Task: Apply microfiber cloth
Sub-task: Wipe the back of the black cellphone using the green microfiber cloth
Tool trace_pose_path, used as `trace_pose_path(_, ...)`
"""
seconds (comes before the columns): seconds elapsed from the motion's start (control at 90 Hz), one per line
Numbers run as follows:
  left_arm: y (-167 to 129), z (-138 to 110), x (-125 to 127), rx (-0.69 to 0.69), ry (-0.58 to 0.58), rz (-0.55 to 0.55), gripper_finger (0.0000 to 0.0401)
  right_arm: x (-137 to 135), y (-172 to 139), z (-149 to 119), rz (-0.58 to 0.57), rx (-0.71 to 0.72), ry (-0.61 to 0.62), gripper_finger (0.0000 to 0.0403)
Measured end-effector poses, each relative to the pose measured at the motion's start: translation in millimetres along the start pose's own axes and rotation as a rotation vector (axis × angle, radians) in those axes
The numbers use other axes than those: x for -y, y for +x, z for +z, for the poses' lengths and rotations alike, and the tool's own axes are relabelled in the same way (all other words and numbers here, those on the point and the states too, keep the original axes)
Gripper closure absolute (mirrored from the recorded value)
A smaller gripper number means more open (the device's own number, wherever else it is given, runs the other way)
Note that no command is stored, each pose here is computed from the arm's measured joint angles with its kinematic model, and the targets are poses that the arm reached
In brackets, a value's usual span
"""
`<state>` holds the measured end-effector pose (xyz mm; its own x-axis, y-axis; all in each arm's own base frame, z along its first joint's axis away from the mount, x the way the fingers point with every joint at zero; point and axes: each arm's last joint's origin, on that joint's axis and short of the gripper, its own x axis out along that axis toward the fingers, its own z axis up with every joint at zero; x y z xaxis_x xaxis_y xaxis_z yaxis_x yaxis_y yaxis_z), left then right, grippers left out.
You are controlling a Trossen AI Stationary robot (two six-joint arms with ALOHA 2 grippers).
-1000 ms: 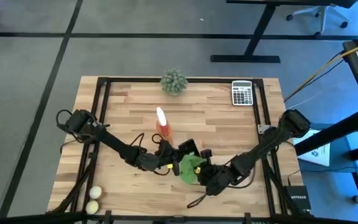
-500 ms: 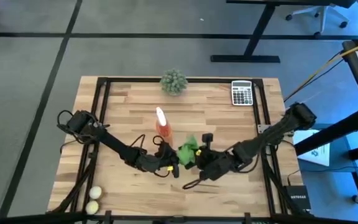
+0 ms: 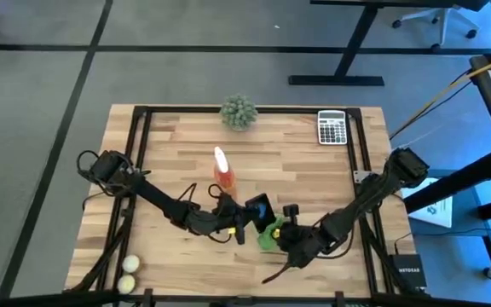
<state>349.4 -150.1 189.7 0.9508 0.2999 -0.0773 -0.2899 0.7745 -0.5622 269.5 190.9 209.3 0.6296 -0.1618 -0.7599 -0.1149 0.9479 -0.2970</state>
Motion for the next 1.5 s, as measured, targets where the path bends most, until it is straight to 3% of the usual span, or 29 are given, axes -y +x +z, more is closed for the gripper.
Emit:
trace_pose_path(0.178, 0.0, -0.9, -0.7, -0.01, 0.01, 0.004, 0.0393, 22.4, -46.3, 38.7, -0.145, 0.112, -0.093, 0.0389)
trace_pose_path(0.322, -0.1, -1.4, -0.2, -0.026, 0.009, -0.016, 0.0393, 41.4, -51.7, 48.4, -0.281, 0.142, -0.096, 0.0388)
trace_pose_path(0.478, 0.5, -3.7, -3.0, -0.033, 0.023, -0.001, 0.0393, 43.5, -22.9, 33.5, -0.194, 0.096, -0.011, 0.0388)
trace_pose_path(0.633, 0.2, -5.7, -4.3, -0.04, 0.036, 0.006, 0.0393, 24.3, 2.8, 5.2, -0.082, 0.098, 0.063, 0.0389)
trace_pose_path(0.789, 0.4, -2.5, -1.8, -0.02, 0.014, -0.011, 0.0393, 4.2, 16.1, -24.1, 0.11, 0.068, 0.035, 0.0388)
trace_pose_path(0.878, 0.0, 0.9, 1.9, -0.011, -0.007, -0.034, 0.0393, -1.4, 12.5, -32.4, 0.146, 0.006, -0.003, 0.0388)
trace_pose_path(1.044, 0.0, -1.2, 0.2, -0.024, 0.013, -0.023, 0.0393, 5.2, -31.9, -1.3, 0.083, 0.038, -0.071, 0.0389)
trace_pose_path(1.222, 0.1, -1.3, -0.1, -0.025, 0.015, -0.021, 0.0393, 23.4, -72.1, 34.7, -0.128, 0.209, -0.159, 0.0388)
trace_pose_path(1.333, -0.1, -0.9, 1.1, -0.028, 0.026, -0.04, 0.0393, 39.5, -68.1, 44.9, -0.248, 0.238, -0.146, 0.0388)
trace_pose_path(1.5, 0.3, -1.2, -0.1, -0.027, 0.02, -0.034, 0.0393, 41.9, -30.5, 34.9, -0.155, 0.214, -0.077, 0.0388)
